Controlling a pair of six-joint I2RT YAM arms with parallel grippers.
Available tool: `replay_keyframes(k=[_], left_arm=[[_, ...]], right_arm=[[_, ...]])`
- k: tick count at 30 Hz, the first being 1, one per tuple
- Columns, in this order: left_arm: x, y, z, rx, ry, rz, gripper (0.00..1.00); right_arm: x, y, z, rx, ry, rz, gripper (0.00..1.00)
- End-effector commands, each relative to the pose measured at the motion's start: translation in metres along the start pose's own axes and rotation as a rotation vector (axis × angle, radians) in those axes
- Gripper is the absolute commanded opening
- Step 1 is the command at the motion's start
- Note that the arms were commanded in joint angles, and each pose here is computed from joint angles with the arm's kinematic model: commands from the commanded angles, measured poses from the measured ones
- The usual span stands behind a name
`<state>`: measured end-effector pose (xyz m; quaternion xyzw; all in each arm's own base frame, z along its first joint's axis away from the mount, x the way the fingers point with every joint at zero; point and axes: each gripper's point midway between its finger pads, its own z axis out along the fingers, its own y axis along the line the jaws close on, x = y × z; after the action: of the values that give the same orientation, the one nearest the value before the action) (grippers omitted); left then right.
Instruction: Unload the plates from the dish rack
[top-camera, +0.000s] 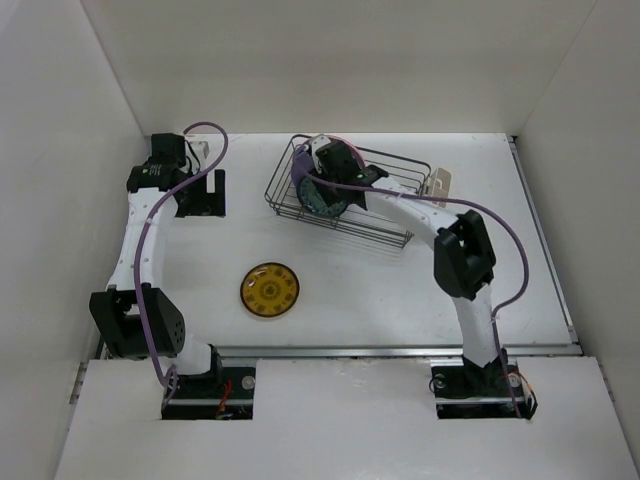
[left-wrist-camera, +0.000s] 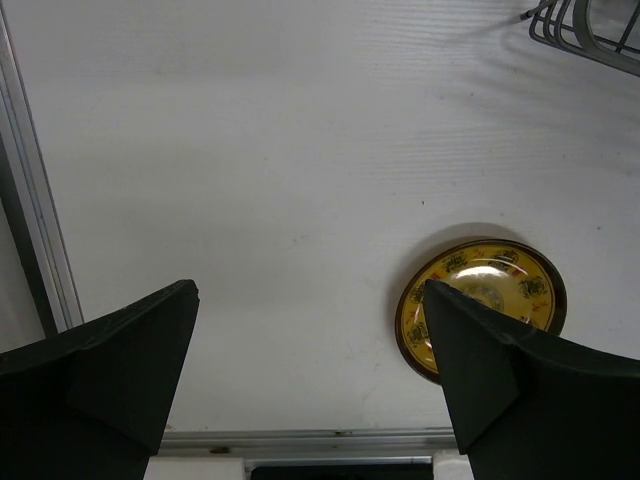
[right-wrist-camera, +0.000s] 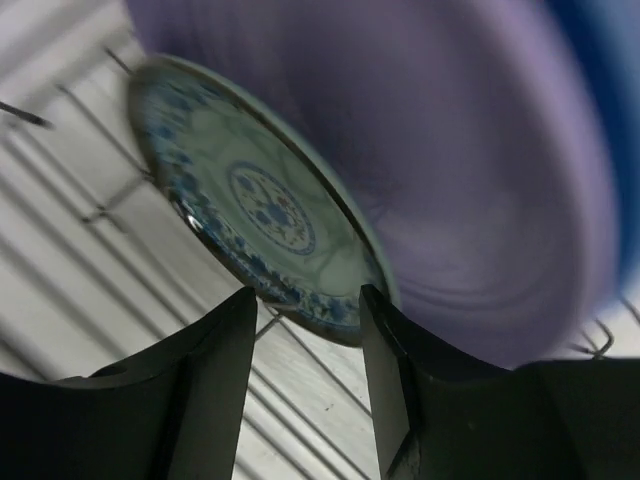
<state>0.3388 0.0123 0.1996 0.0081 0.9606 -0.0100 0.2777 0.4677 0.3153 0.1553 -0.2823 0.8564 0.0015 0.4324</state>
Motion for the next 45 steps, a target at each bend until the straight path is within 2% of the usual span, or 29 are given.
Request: replay_keyframes(k=[1, 3, 7, 11, 19, 28, 31, 32, 33, 34, 37, 43, 45], left_arm=[[0.008, 0.0, 0.003, 0.004, 0.027, 0.008, 0.94], [0.007, -0.001, 0.001, 0.013, 0.017, 0.008, 0.94], [0.011, -0.001, 0.003, 0.014, 0.028, 0.007, 0.94], [0.014, -0.002, 0.004, 0.014, 0.037, 0.007, 0.94], [0.014, -0.003, 0.004, 0.023, 0.036, 0.007, 0.94], [0.014, -0.003, 0.004, 0.023, 0.036, 0.007, 0.94], [0.017, -0.003, 0.006, 0.024, 0.045, 0.006, 0.94], [0.017, -0.003, 0.006, 0.024, 0.045, 0.006, 0.94], [0.017, -0.003, 0.006, 0.024, 0.045, 0.006, 0.94], [0.017, -0.003, 0.006, 0.024, 0.045, 0.006, 0.94], [0.017, -0.003, 0.006, 0.024, 0.045, 0.006, 0.94], [0.016, -0.005, 0.003, 0.033, 0.036, 0.007, 0.94], [0.016, -0.005, 0.003, 0.033, 0.036, 0.007, 0.94]], right_arm=[[-0.031, -0.037, -0.008, 0.155, -0.06, 0.03, 0.51], [-0.04, -0.045, -0.018, 0.186, -0.082, 0.04, 0.54], [-0.043, -0.038, -0.03, 0.119, -0.1, 0.041, 0.59], [-0.041, -0.034, -0.031, 0.095, -0.086, 0.034, 0.59], [-0.066, -0.027, -0.055, 0.057, -0.157, 0.051, 0.59], [-0.032, 0.002, -0.006, -0.016, -0.061, 0.017, 0.58], [-0.022, -0.005, 0.013, 0.006, -0.031, 0.031, 0.48], [-0.018, -0.003, 0.016, 0.005, -0.022, 0.041, 0.42], [-0.017, -0.008, 0.021, 0.005, -0.02, 0.049, 0.23], [-0.016, -0.014, 0.022, 0.013, -0.017, 0.055, 0.15], [-0.022, -0.018, 0.017, 0.024, -0.029, 0.05, 0.0], [-0.065, -0.049, -0.033, 0.126, -0.156, 0.01, 0.0], [-0.086, -0.061, -0.062, 0.176, -0.217, 0.024, 0.0]])
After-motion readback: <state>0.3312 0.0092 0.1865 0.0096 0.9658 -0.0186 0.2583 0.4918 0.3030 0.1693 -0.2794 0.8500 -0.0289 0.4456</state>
